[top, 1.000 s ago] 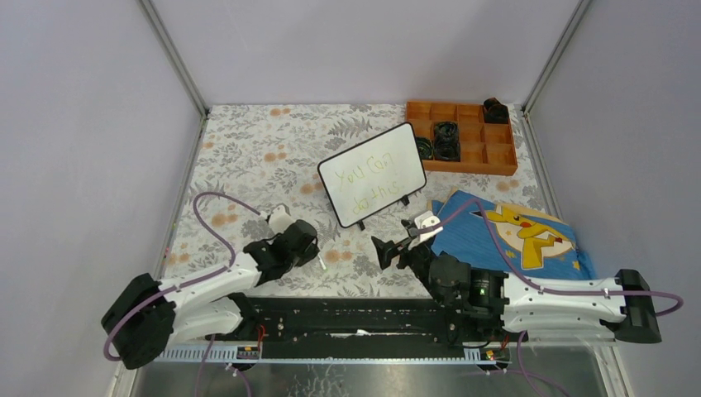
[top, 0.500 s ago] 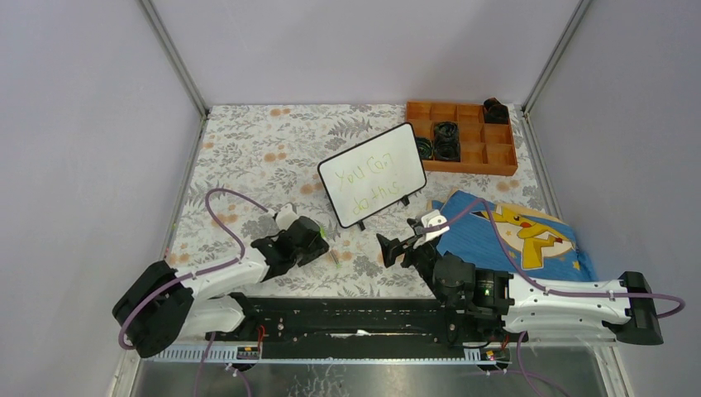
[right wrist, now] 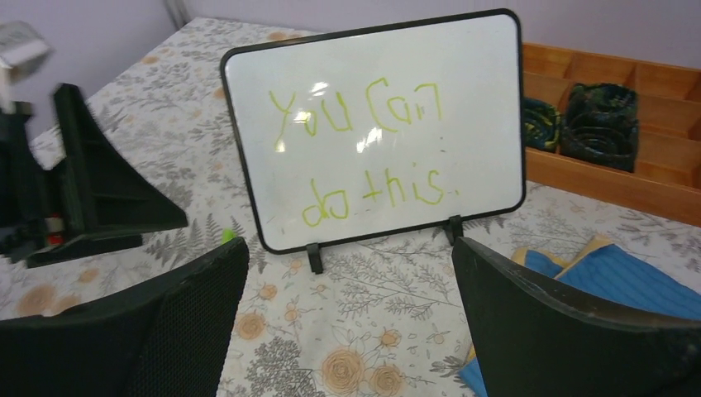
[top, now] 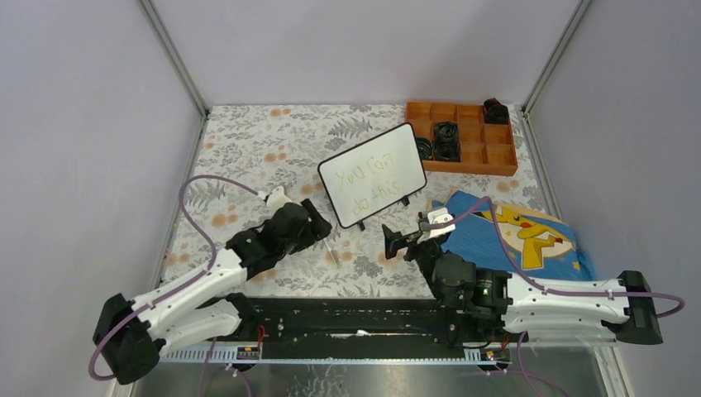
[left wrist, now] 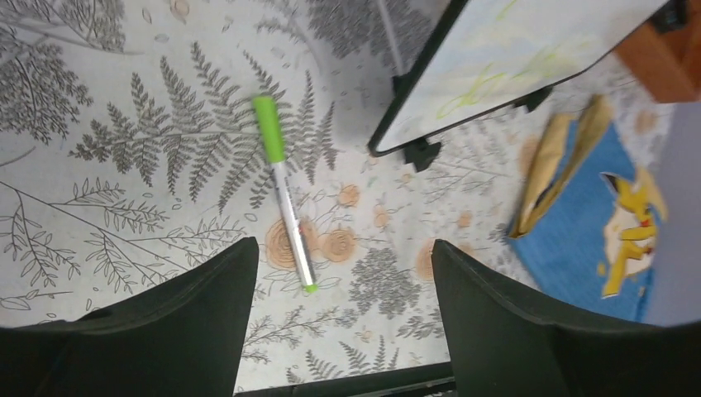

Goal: Write a sentence on the whiteboard
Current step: Reset both arms

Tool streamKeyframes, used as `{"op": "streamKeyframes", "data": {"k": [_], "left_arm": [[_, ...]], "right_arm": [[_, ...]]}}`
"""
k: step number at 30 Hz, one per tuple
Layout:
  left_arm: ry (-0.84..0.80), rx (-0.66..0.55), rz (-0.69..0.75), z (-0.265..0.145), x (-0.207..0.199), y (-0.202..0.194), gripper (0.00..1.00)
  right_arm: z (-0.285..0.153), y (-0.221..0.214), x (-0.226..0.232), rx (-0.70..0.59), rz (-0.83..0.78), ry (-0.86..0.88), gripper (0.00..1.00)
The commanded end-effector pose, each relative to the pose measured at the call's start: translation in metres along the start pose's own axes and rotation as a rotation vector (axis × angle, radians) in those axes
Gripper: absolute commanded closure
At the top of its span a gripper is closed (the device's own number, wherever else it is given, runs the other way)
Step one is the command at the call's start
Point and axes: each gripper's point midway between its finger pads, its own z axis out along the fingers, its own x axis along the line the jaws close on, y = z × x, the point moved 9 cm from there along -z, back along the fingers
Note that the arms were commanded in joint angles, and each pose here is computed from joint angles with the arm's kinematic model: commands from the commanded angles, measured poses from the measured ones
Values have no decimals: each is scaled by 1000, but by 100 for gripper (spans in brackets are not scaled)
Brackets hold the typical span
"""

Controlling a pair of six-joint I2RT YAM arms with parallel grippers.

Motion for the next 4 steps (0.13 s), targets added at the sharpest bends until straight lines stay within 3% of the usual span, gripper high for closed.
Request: {"op": "streamKeyframes", "data": {"k": [1, 4], "left_arm": [[5, -92, 33, -23, -1, 18, 17], [-26, -141, 50, -34, -4, 27, 14]], "right_arm": [[7, 28, -1, -70, 63, -169, 0], [9, 28, 1, -64, 44, -201, 0]]}}
